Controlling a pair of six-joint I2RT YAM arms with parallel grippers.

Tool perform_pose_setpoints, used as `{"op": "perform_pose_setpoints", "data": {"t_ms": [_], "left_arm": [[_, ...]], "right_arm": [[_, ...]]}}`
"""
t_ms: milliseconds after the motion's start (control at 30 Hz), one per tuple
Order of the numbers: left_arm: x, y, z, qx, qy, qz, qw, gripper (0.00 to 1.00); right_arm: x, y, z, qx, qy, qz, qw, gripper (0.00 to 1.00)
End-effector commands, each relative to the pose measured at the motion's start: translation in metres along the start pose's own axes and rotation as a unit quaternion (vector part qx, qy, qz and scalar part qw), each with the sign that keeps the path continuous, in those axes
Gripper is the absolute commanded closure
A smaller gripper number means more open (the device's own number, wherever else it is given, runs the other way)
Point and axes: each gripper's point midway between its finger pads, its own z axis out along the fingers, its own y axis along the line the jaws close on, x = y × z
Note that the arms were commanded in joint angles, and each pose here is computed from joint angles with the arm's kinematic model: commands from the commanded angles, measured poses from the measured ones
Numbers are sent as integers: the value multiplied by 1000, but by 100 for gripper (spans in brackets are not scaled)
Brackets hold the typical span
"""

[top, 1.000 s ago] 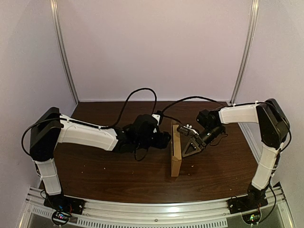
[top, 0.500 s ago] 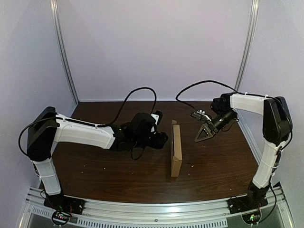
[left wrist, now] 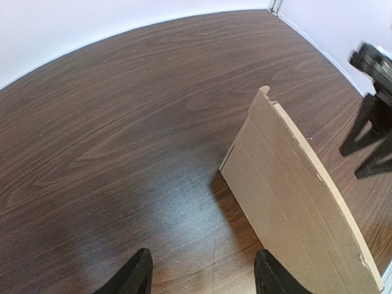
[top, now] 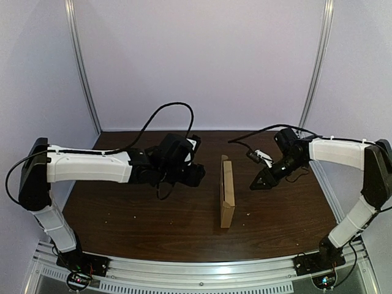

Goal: Fold the paper box

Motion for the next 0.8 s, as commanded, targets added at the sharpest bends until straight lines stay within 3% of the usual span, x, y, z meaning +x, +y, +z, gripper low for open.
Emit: {"op": "perform_pose_setpoints", "data": {"t_ms": [0, 133, 267, 367, 500, 633, 767], "left_arm": [[-12, 41, -2, -40, 19, -29, 999, 41], [-16, 57, 8, 2, 37, -65, 997, 42], [-17, 34, 26, 55, 69, -39, 995, 45], [-10, 19, 44, 85, 103, -46, 990, 47], [1, 8, 63, 110, 125, -66, 984, 50], [11, -7, 79, 142, 142, -76, 977, 52], [18, -25, 83, 160, 150, -63, 974, 53]], "right_arm": [[-2, 43, 1, -12, -28, -124, 992, 64], [33, 56, -13, 27, 20, -320, 947, 67], [81, 44, 3, 39, 107, -415, 903, 73], [113, 43, 25, 47, 164, -490, 855, 76], [120, 46, 48, 74, 194, -558, 804, 77], [123, 47, 76, 119, 207, -642, 729, 77], [109, 43, 107, 170, 224, -671, 686, 78]]}}
